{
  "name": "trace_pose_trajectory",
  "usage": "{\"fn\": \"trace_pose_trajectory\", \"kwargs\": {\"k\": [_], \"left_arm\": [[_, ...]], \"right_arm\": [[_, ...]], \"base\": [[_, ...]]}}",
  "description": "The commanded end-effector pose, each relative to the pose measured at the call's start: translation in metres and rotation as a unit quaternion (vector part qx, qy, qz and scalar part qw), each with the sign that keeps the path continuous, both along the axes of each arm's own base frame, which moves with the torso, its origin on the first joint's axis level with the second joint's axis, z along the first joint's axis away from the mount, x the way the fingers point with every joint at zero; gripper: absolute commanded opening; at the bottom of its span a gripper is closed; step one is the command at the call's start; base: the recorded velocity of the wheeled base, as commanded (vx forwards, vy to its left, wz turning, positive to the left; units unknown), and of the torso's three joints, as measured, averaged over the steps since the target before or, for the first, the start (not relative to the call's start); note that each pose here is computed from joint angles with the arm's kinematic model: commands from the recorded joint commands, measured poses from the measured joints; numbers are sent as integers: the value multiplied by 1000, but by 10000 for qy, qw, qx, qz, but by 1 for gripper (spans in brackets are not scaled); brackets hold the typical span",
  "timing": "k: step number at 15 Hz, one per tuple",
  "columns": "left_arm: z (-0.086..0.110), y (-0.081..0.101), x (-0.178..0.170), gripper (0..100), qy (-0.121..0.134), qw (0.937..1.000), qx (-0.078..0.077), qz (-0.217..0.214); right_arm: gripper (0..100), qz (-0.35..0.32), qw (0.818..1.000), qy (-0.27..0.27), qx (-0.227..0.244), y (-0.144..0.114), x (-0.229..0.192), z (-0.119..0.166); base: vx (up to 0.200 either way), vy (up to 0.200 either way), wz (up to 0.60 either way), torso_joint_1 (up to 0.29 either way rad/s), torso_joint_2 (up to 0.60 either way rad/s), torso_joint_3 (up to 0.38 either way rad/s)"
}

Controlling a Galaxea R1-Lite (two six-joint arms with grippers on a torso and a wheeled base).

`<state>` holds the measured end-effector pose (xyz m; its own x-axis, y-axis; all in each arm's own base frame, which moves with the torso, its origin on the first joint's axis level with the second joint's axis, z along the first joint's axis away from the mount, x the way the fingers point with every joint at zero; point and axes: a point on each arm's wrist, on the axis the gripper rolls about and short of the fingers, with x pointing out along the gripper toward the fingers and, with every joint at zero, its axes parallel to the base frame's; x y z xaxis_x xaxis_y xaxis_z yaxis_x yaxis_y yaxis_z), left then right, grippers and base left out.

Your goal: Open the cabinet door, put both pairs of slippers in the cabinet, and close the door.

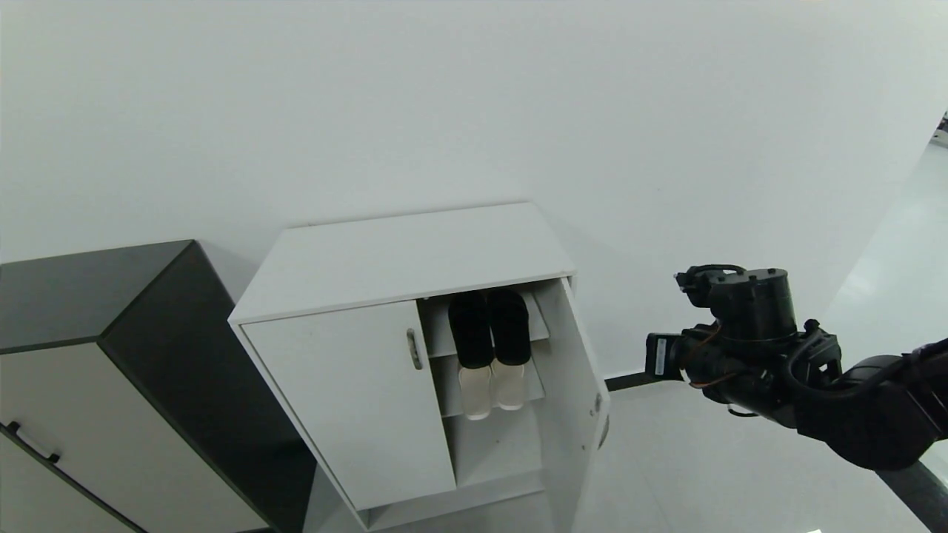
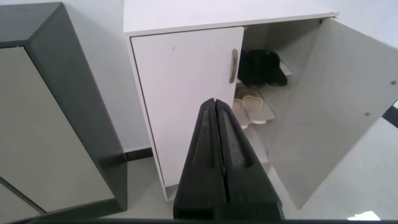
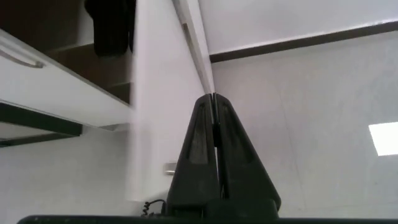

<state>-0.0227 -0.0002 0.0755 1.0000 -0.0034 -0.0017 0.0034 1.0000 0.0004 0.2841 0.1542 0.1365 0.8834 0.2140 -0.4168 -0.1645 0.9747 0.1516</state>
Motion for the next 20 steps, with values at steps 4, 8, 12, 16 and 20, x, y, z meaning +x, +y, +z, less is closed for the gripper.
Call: {"fn": "trace_pose_trajectory", "kwargs": {"k": [4, 8, 12, 16, 20], "left_arm": [[0, 0, 0, 0, -1, 10000, -2, 2], [0, 0, 0, 0, -1, 10000, -2, 2], [0, 0, 0, 0, -1, 10000, -2, 2], [0, 0, 0, 0, -1, 10000, -2, 2], [0, 0, 0, 0, -1, 10000, 6, 2]], "right_arm": [[0, 576, 9979, -77, -292, 3, -22, -8], [0, 631, 9974, -30, -338, 6, -24, -14], [0, 635, 9974, -20, -332, 6, -24, -15], [0, 860, 9961, -59, -182, 4, -28, -17], [0, 2225, 9745, -201, -212, -24, -38, -52]], "base": [[0, 0, 0, 0, 0, 0], [0, 0, 450, 2, 2, 1], [0, 0, 600, 0, 1, 1], [0, 0, 0, 0, 0, 0], [0, 0, 0, 0, 0, 0]]}}
